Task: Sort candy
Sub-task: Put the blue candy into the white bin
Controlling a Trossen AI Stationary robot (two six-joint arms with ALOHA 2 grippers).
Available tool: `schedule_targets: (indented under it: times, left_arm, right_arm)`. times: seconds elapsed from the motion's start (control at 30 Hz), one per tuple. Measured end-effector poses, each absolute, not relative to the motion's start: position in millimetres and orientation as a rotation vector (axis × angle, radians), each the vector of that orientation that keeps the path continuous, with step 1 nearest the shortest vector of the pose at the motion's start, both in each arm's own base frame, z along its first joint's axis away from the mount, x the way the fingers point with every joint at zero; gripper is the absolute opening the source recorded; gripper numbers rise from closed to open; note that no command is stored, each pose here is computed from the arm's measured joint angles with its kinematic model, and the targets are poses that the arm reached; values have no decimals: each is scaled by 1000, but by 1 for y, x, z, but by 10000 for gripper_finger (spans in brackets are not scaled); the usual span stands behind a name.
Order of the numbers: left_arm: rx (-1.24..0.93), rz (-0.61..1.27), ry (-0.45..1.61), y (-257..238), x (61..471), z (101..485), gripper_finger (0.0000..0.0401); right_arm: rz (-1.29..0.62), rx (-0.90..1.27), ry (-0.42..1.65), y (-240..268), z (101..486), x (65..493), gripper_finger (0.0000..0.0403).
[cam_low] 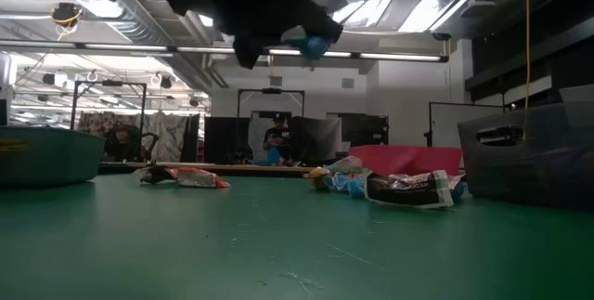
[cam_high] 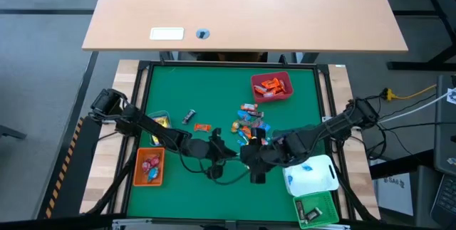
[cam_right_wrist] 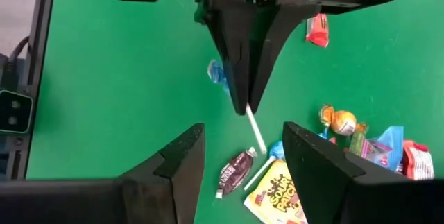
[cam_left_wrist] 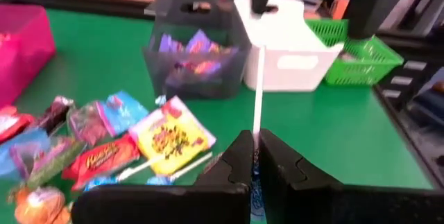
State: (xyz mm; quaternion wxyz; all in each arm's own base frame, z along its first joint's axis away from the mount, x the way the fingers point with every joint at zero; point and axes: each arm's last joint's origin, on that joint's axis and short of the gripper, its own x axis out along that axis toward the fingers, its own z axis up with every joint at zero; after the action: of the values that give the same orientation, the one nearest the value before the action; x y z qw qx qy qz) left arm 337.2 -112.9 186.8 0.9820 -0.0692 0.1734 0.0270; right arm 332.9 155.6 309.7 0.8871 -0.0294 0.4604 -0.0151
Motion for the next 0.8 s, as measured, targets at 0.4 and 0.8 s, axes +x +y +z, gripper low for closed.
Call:
schedule_targets:
  times: [0.4,0.8]
  left_arm:
    - [-64,8,221,-119,339,200,0]
    - [-69,2,204,-120,339,201,0]
  right_arm:
    - [50,-14,972,151,310,337,193]
    - [70,0,962,152,311,338,187]
